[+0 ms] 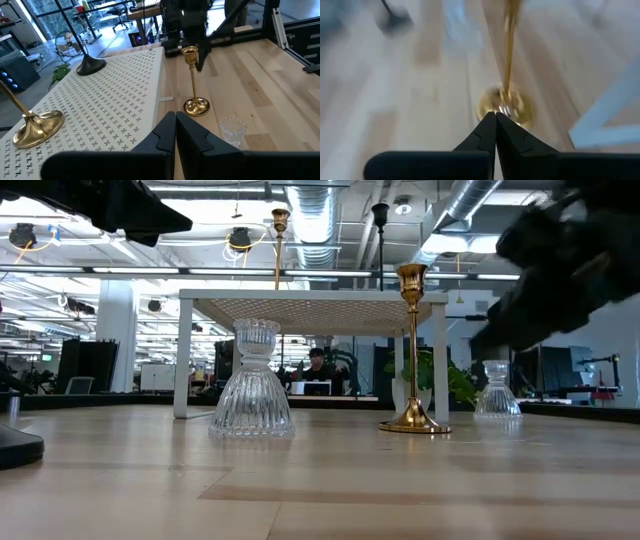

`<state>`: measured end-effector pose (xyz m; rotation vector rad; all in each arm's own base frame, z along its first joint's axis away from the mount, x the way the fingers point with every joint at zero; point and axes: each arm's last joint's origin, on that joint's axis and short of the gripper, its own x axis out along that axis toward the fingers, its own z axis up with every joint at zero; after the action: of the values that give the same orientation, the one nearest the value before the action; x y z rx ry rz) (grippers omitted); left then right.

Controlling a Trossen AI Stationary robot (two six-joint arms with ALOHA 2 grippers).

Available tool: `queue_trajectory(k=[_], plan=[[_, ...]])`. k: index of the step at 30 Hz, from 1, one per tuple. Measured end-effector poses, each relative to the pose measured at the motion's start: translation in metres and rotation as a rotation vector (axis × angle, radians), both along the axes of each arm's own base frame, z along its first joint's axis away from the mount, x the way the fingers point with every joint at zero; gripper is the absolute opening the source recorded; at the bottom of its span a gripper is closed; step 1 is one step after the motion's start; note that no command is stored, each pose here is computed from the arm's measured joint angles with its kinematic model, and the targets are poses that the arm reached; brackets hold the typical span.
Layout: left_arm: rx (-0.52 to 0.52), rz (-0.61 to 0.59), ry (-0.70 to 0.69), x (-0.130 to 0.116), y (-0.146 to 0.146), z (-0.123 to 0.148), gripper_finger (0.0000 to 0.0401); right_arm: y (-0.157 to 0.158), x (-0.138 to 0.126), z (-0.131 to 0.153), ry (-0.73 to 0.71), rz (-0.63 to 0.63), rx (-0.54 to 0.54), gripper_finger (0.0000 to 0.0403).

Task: Pick & Place candle stick holders
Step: Put the gold candle holder on the shelf

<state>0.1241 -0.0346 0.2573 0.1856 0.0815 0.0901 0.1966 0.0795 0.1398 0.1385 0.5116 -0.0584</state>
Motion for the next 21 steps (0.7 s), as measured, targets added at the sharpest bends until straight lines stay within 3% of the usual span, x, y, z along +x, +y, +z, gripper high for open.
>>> queue_trajectory(k=[2,5,17,21], plan=[[0.0,0.0,0.0,0.0,0.0,0.0,0.0012,-0.005,-0.011,-0.001,-0.113,0.014,0.033,0.0],[0.0,0.001,0.0,0.0,0.0,0.0,0.0012,-0.011,-0.024,-0.008,-0.167,0.02,0.04,0.0],[0.0,0.0,0.0,0.0,0.0,0.0,0.0012,-0.012,-0.021,-0.026,-0.077,0.013,-0.003,0.0],[0.0,0.0,0.0,0.0,0.0,0.0,0.0012,-0.011,-0.01,-0.024,-0.089,-0.01,0.001,0.0019]])
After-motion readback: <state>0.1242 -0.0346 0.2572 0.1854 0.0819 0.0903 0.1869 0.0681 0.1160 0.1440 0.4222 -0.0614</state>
